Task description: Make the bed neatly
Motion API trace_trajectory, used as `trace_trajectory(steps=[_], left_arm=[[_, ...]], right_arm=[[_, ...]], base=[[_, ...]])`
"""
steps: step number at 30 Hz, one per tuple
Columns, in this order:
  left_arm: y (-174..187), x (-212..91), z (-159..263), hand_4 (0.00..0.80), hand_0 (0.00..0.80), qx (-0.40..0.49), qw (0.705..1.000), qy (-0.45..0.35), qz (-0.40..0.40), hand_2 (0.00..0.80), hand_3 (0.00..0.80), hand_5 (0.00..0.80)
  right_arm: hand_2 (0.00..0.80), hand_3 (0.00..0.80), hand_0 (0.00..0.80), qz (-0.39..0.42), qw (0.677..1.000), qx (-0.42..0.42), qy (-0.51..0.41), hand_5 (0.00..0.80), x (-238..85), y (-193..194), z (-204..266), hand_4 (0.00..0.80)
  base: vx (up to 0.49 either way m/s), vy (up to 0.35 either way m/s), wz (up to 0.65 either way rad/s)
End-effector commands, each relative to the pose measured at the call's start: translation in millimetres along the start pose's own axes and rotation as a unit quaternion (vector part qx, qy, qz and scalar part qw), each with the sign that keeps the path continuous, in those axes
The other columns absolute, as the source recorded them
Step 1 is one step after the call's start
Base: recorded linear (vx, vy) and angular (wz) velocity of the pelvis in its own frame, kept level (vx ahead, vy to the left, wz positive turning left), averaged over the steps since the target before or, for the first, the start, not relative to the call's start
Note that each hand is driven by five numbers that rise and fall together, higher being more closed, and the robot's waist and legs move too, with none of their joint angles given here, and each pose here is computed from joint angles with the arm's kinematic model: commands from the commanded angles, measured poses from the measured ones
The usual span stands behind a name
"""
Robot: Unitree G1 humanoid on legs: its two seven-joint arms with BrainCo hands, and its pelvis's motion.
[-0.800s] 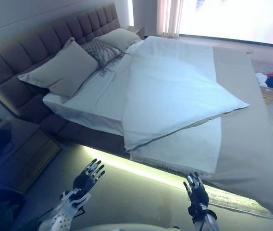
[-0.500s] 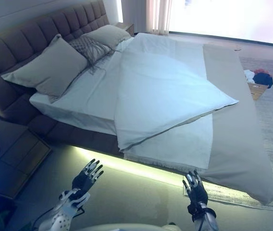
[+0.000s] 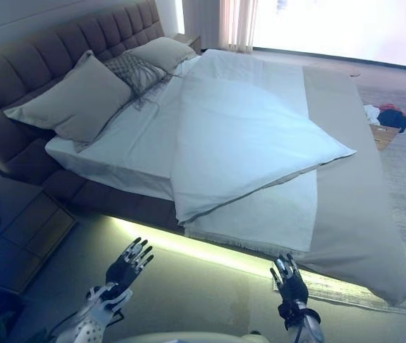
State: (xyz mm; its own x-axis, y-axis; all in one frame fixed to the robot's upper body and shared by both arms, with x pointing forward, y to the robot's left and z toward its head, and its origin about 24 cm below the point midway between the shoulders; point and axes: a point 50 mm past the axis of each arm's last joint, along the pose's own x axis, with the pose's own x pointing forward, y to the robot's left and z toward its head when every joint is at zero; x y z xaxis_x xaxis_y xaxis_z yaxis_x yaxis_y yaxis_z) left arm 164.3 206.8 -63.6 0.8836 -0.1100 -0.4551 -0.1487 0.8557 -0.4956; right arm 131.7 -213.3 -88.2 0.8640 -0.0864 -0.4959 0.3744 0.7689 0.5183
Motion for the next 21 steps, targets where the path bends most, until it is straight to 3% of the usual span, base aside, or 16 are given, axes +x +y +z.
trace_trajectory(steps=[1,8,14,21], left_arm=[[-2,0,31,0.000,0.000,0.031,0.997,-0.060,-0.029,0.000,0.000,0.000],[-10,9,28,0.000,0.000,-0.008,0.998,-0.060,-0.035,0.000,0.000,0.000],[-23,24,36,0.000,0.000,0.011,0.996,-0.067,-0.052,0.000,0.000,0.000],[-6,16,36,0.000,0.000,0.052,0.997,-0.052,-0.034,0.000,0.000,0.000]], right_arm=[[0.000,0.000,0.000,0.058,0.997,-0.010,-0.057,0.000,13,25,30,0.000],[0.000,0.000,0.000,0.069,0.996,-0.007,-0.061,0.000,22,28,45,0.000],[0.000,0.000,0.000,0.082,0.993,0.002,-0.088,0.000,29,40,54,0.000],[0.000,0.000,0.000,0.066,0.992,0.041,-0.095,0.000,16,36,35,0.000]], base=[[0.018,-0.051,-0.05],[-0.018,0.010,0.04],[0.039,0.179,0.06],[0.105,0.197,0.14]])
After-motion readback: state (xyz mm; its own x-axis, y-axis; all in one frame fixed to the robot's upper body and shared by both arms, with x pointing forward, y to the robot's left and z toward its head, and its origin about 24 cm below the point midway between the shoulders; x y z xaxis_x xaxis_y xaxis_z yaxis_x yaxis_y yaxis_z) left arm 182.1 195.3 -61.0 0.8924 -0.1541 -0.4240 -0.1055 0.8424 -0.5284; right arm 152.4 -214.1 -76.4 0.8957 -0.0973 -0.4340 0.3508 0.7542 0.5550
